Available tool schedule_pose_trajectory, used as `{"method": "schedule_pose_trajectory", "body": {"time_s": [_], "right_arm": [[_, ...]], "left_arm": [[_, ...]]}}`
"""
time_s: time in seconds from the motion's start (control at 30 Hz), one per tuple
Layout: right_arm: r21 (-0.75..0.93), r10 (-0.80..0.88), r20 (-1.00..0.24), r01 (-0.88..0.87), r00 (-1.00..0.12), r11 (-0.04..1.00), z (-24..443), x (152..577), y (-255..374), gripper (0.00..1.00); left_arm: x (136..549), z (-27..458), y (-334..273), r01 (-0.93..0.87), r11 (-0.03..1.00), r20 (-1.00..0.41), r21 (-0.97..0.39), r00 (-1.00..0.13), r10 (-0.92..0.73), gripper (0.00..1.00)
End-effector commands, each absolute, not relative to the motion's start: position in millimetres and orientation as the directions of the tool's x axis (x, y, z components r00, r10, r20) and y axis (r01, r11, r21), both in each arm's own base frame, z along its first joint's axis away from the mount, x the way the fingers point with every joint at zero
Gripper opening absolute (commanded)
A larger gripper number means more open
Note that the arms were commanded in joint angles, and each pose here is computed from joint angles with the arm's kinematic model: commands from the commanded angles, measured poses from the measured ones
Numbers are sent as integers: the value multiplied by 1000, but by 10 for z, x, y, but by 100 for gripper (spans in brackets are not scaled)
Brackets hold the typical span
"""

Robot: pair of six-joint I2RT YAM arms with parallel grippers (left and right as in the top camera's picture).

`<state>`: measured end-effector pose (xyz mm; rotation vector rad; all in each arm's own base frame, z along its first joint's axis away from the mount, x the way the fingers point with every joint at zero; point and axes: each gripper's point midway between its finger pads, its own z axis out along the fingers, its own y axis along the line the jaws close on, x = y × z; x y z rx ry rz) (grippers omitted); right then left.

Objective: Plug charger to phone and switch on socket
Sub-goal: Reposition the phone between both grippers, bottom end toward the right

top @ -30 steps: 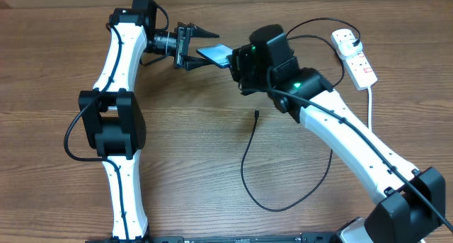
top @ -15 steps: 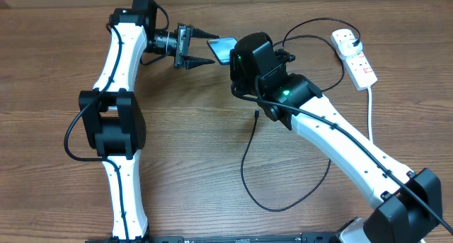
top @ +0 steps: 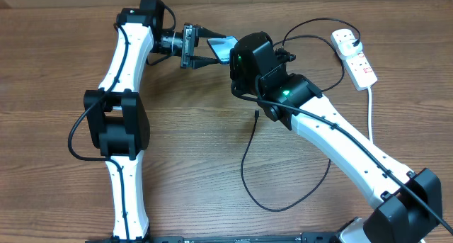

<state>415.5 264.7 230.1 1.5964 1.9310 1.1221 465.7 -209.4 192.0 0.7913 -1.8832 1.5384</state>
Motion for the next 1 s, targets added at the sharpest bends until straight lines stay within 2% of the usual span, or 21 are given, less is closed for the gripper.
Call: {"method": "schedule_pose_trajectory", "body": {"time_s": [0.0,0.07,0.13,0.43,0.5,0.77,0.83,0.97], "right_arm": [[811,936,213,585,-280,-10,2588,4154,2647,4],[811,936,210,585,-282,-5,2586,4152,2647,4],[808,937,208,590,-280,-3,2572,4145,2641,4],[806,936,209,593,-283,-1,2566,4138,2646,4],[804,933,214,595,-289,0,2563,4130,2658,4],[802,928,220,598,-301,4,2563,4107,2697,4],[801,928,223,599,-300,1,2564,4105,2701,4],[798,922,231,603,-311,3,2562,4092,2725,4]], "left_arm": [[4601,2193,-2172,-729,144,732,-669,-680,-41,55],[4597,2193,-2180,-729,145,732,-669,-680,-40,55],[4597,2194,-2180,-729,145,732,-669,-680,-39,50],[4586,2194,-2203,-731,149,735,-666,-677,-37,50],[4586,2193,-2203,-731,149,735,-666,-677,-37,45],[4586,2193,-2203,-736,149,740,-660,-672,-38,42],[4586,2193,-2203,-736,149,740,-660,-672,-38,36],[4586,2192,-2203,-736,149,740,-660,-672,-39,32]]}}
